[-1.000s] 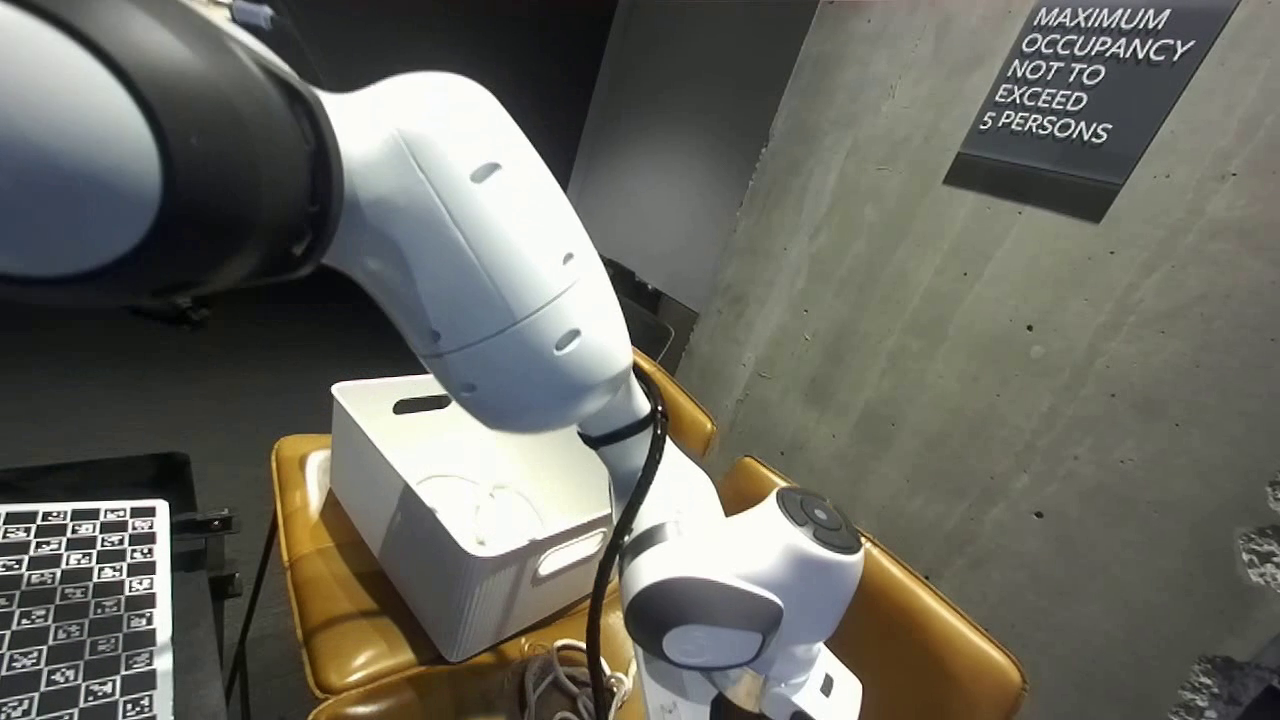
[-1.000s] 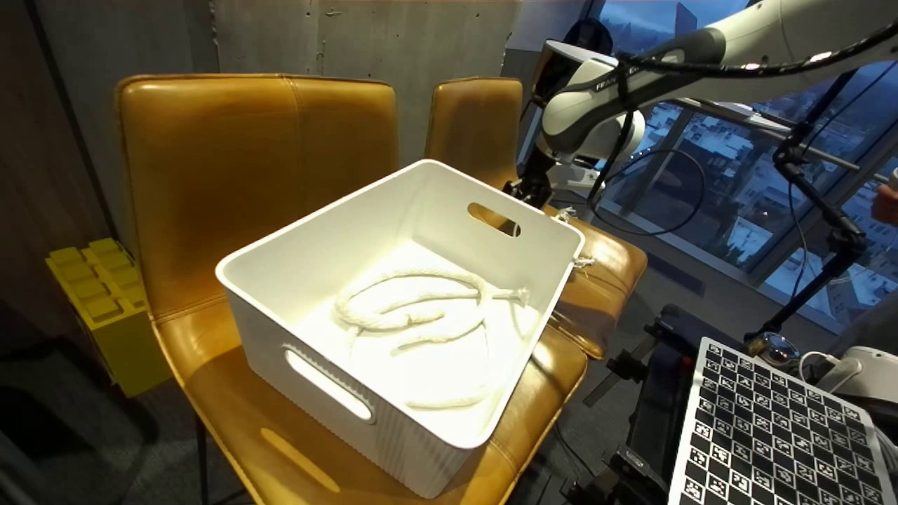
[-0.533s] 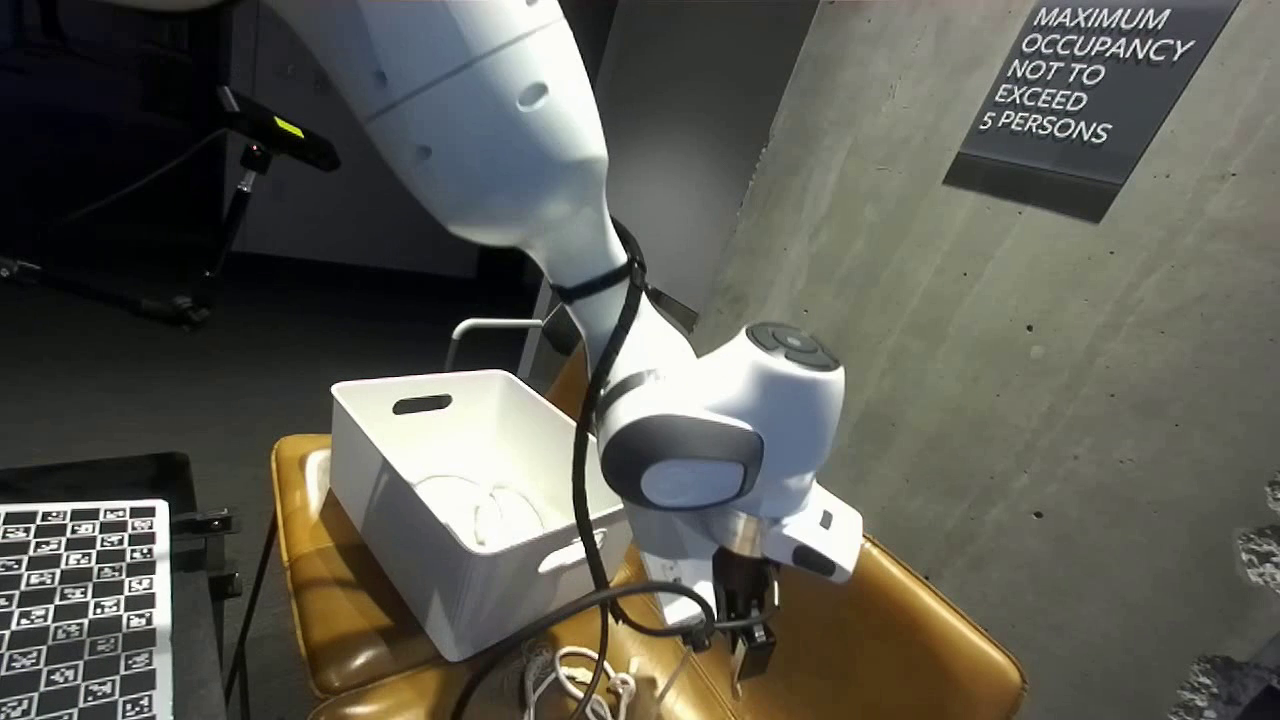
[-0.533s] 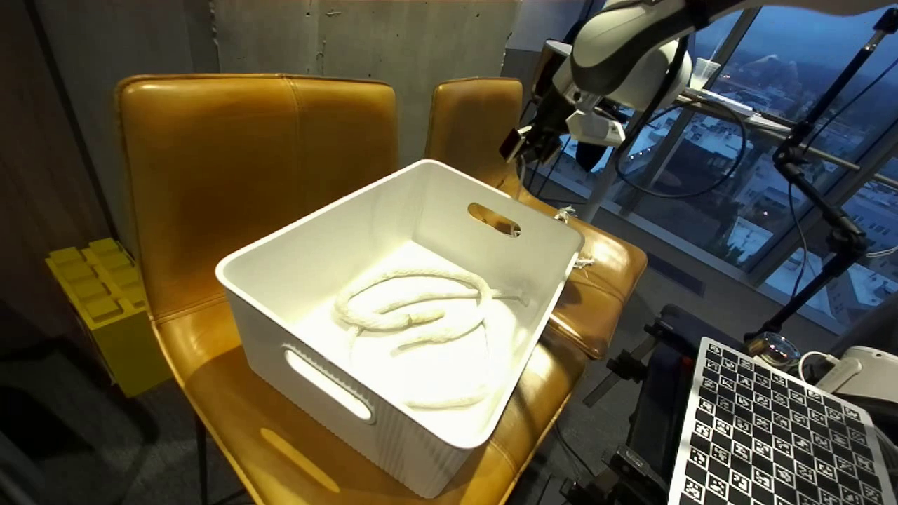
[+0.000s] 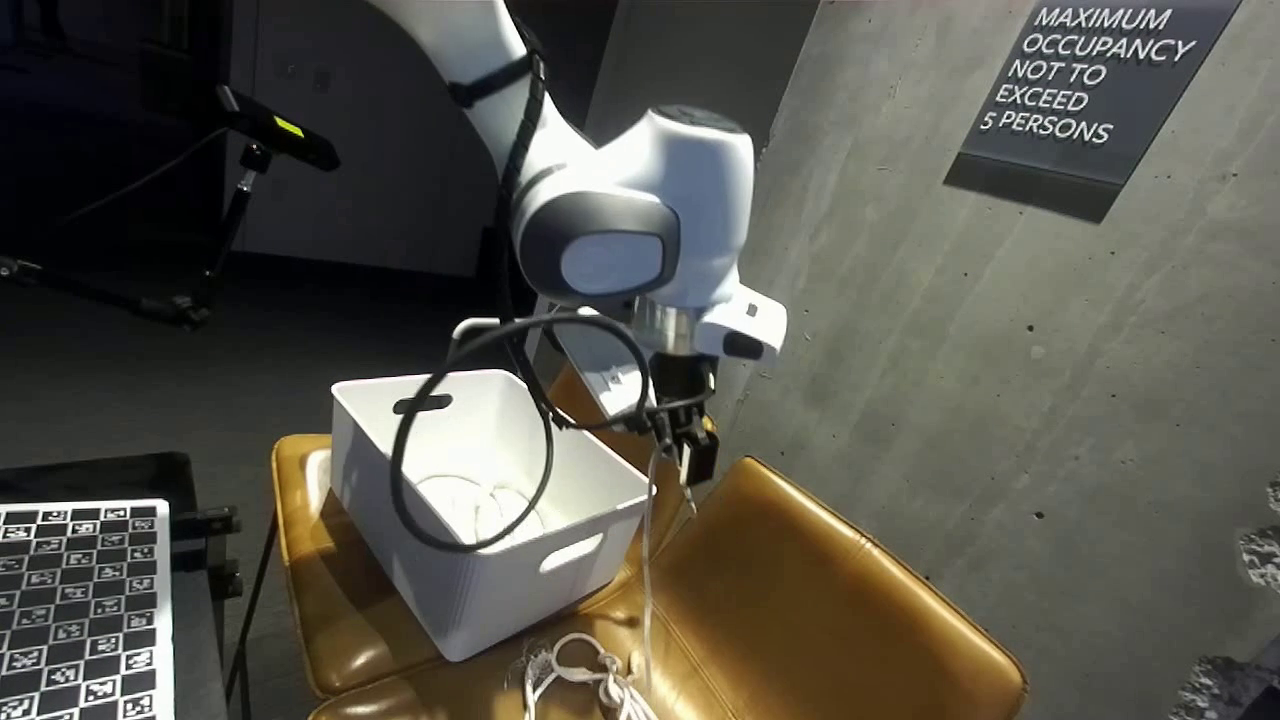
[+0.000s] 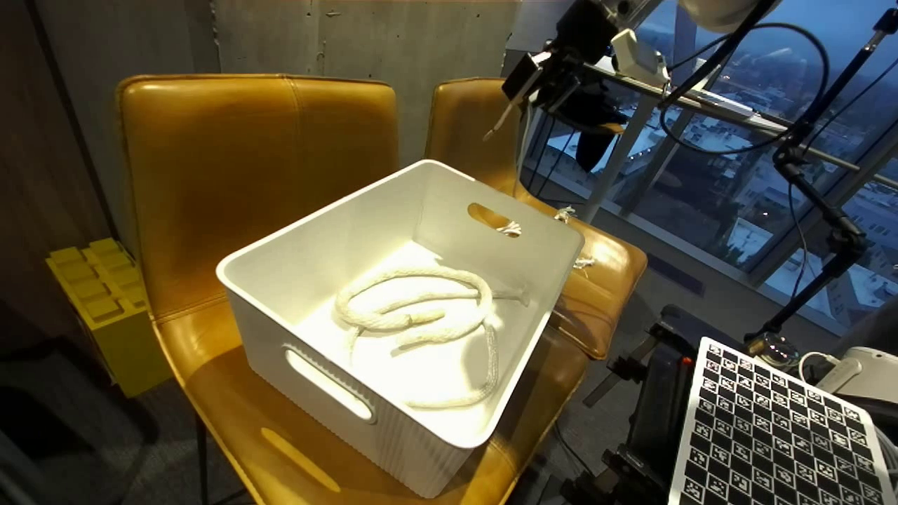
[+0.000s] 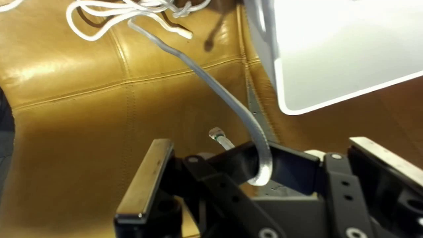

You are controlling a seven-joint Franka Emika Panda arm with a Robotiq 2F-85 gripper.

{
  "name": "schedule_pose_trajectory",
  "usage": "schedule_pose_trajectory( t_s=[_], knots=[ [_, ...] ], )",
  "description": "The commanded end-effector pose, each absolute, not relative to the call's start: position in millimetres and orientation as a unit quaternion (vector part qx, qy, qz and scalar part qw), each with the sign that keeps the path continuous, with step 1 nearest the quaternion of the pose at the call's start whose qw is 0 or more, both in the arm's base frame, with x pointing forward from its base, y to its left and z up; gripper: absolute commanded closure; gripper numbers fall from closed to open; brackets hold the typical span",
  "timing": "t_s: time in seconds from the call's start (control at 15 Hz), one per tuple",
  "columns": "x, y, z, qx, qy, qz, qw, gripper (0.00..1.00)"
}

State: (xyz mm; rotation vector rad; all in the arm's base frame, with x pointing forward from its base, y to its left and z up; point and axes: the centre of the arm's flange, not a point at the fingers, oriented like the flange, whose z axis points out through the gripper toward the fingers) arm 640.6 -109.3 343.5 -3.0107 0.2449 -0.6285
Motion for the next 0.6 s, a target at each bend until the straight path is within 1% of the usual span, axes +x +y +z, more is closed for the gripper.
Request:
schedule_pose_trajectory(
  t_s=[0.0, 0.27, 0.53],
  knots=[
    [600, -38, 397, -0.976, 0.044, -0.211, 0.024, 1.00],
    [572, 45, 448, -0.975, 0.010, -0.221, 0.022, 1.00],
    [531, 130, 494, -0.976, -0.013, -0.218, 0.018, 1.00]
  ],
)
